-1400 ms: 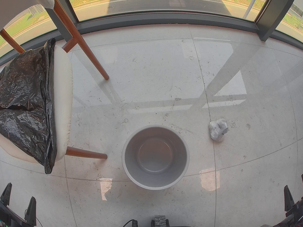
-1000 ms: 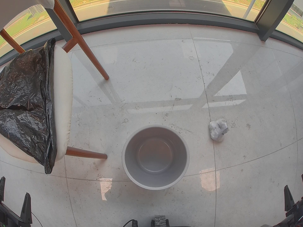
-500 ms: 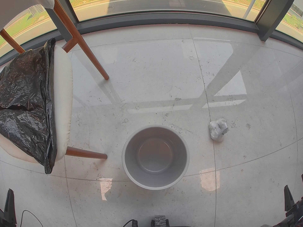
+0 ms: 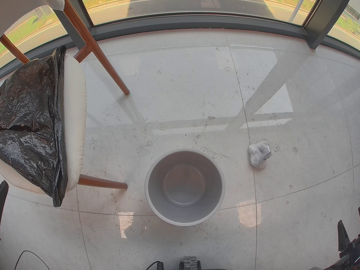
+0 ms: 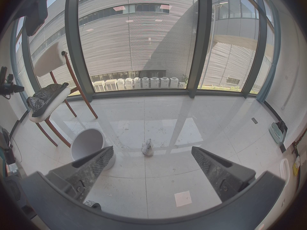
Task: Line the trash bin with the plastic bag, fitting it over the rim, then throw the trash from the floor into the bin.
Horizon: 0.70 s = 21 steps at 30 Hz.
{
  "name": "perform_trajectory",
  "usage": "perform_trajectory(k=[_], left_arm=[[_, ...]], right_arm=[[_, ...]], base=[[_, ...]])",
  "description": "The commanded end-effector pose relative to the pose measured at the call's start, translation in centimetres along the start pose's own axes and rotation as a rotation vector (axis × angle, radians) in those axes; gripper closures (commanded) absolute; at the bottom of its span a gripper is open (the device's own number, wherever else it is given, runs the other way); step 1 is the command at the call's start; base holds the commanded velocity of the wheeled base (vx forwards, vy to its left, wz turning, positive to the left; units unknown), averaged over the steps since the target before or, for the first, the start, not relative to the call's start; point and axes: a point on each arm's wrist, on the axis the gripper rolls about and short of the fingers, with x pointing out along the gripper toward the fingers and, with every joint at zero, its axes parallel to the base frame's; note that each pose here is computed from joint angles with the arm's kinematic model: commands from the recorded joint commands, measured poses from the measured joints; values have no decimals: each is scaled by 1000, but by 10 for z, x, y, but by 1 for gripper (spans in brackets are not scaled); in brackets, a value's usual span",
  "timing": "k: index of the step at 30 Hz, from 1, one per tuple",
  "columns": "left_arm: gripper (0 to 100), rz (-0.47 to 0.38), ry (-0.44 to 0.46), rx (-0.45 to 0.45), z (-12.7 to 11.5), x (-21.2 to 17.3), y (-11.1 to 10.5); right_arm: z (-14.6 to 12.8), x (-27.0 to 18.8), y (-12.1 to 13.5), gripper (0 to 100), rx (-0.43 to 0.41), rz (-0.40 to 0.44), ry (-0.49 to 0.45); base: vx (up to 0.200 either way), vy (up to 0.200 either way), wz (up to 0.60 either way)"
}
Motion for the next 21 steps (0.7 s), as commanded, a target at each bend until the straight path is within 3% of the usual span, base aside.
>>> perform_trajectory(k=[1,8,15,21], left_arm=[[0,-24,120,-26,25,50,4],[0,-6,177,-18,39,95,8],[0,103,169,-18,46,146,14],[0,134,207,-7,47,172,16]], right_arm=[[-5,0,0,0,0,0,2],[-5,0,0,0,1,0,2],[-5,0,0,0,1,0,2],[-5,0,0,0,1,0,2]], base=[[0,0,0],[0,0,0],[0,0,0],[0,0,0]])
